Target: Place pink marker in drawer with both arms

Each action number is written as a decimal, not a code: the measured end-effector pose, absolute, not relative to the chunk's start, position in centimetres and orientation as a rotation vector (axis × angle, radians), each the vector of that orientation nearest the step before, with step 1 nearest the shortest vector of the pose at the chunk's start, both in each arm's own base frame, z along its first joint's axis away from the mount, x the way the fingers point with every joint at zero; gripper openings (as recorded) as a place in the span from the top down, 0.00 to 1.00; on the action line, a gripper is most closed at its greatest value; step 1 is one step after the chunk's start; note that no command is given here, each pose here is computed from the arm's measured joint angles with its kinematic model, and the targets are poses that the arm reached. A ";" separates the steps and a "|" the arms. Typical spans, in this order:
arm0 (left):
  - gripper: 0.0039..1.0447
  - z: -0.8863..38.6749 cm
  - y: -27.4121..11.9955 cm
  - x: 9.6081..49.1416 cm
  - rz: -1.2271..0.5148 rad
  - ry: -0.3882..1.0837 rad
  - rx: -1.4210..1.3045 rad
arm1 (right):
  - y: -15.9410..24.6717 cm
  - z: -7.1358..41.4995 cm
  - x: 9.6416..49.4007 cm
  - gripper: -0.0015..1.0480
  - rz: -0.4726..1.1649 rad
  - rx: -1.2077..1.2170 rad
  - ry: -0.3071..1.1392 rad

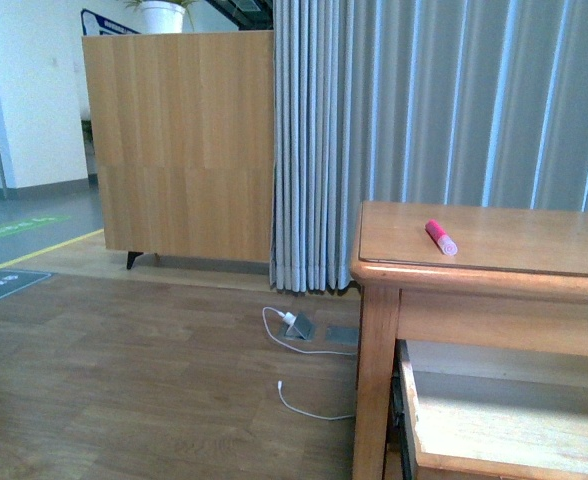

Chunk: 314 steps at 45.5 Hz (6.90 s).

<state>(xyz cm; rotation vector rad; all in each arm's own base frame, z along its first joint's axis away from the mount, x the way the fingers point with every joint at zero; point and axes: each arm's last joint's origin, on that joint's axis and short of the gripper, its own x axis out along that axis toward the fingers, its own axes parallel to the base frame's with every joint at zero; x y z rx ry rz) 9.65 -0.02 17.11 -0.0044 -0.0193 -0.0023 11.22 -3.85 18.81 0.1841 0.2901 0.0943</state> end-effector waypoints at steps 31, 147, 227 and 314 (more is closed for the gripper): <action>0.06 17.1 0.0 9.7 -0.002 -0.019 -0.004 | -4.4 19.1 11.0 0.08 0.048 0.186 0.275; 0.06 25.2 -32.0 49.8 -0.549 0.250 0.076 | -4.4 19.1 11.0 0.08 0.048 0.186 0.275; 0.87 26.5 -30.7 50.0 -0.550 0.280 0.076 | -4.4 19.1 11.0 0.08 0.048 0.186 0.275; 0.40 18.5 -28.0 39.3 -0.927 0.438 0.217 | -4.4 19.1 11.0 0.08 0.048 0.186 0.275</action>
